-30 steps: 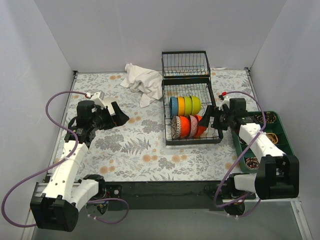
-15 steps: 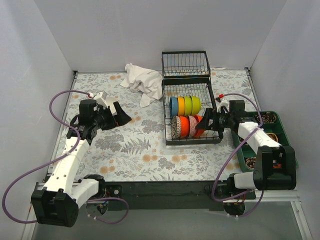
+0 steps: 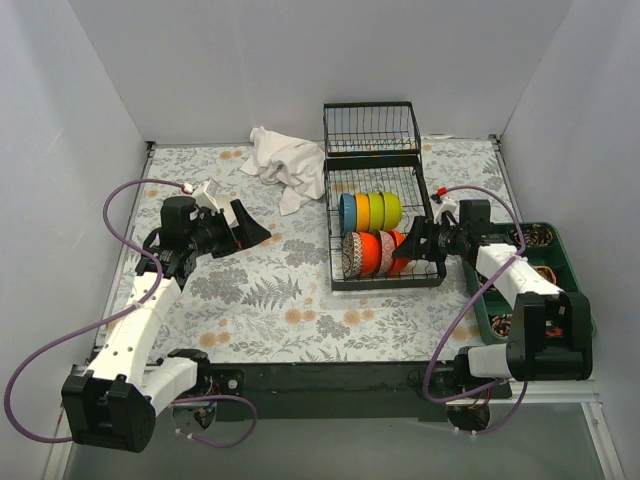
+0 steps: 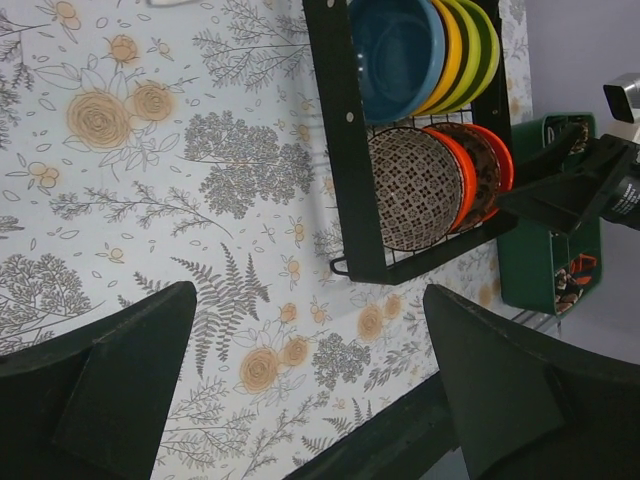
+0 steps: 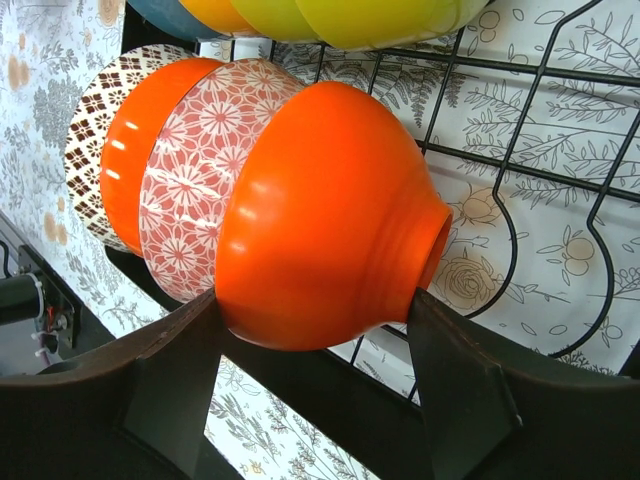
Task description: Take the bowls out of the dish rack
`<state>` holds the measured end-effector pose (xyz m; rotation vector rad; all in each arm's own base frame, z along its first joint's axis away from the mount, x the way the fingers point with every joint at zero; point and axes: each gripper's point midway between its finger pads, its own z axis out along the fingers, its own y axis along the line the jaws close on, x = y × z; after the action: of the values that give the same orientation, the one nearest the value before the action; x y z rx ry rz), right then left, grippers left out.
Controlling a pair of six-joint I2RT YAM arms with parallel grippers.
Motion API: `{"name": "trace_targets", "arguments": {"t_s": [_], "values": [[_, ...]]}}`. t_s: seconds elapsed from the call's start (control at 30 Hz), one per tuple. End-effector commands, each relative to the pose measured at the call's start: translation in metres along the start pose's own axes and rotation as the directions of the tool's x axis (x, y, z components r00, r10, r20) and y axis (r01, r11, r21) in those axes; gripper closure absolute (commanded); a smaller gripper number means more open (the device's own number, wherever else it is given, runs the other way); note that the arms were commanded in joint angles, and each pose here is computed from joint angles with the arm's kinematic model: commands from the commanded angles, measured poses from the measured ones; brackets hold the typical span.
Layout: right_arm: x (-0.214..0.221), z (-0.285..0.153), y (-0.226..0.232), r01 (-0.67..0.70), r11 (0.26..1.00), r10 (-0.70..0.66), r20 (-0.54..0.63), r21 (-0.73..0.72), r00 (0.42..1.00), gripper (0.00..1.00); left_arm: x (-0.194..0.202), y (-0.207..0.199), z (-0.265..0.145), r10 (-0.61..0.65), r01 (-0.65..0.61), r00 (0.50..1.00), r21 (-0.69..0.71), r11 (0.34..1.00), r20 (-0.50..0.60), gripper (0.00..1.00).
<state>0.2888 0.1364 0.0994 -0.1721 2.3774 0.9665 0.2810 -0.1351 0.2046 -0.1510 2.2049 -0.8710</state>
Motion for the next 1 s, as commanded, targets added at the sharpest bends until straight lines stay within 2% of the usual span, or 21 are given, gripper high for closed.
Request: {"name": "trace_targets", "arguments": {"t_s": [0.0, 0.1, 0.27, 0.4, 0.6, 0.77, 0.97], "values": [[-0.021, -0.011, 0.011, 0.022, 1.0, -0.023, 0.074, 0.009, 0.997, 0.43, 0.006, -0.012, 0.005, -0.017, 0.018, 1.0, 0.057, 0.998, -0.017, 0.02], [-0.024, -0.016, 0.009, 0.012, 0.998, -0.018, 0.091, 0.063, 0.996, 0.61, 0.01, -0.012, 0.008, -0.022, 0.023, 0.999, 0.055, 0.998, -0.027, 0.02], [-0.026, -0.021, 0.016, 0.032, 0.994, -0.042, 0.102, 0.101, 0.994, 0.67, 0.015, -0.015, 0.011, -0.014, 0.016, 0.999, 0.054, 0.998, -0.041, 0.02], [-0.034, -0.03, 0.02, 0.046, 0.987, -0.066, 0.126, 0.155, 0.99, 0.75, 0.015, -0.018, 0.014, -0.015, 0.017, 0.999, 0.061, 0.998, -0.041, 0.02], [-0.055, -0.055, 0.023, 0.041, 0.967, -0.099, 0.226, 0.25, 0.969, 0.82, 0.016, -0.029, 0.019, -0.011, 0.014, 0.999, 0.078, 0.997, -0.043, 0.02], [-0.069, -0.076, 0.03, 0.036, 0.955, -0.122, 0.279, 0.295, 0.953, 0.82, 0.018, -0.044, 0.023, 0.001, 0.004, 0.999, 0.106, 0.994, -0.046, 0.02], [-0.082, -0.092, 0.061, 0.079, 0.973, -0.149, 0.328, 0.218, 0.933, 0.82, 0.02, -0.069, 0.031, 0.016, -0.009, 0.999, 0.153, 0.988, -0.043, 0.02]]}}
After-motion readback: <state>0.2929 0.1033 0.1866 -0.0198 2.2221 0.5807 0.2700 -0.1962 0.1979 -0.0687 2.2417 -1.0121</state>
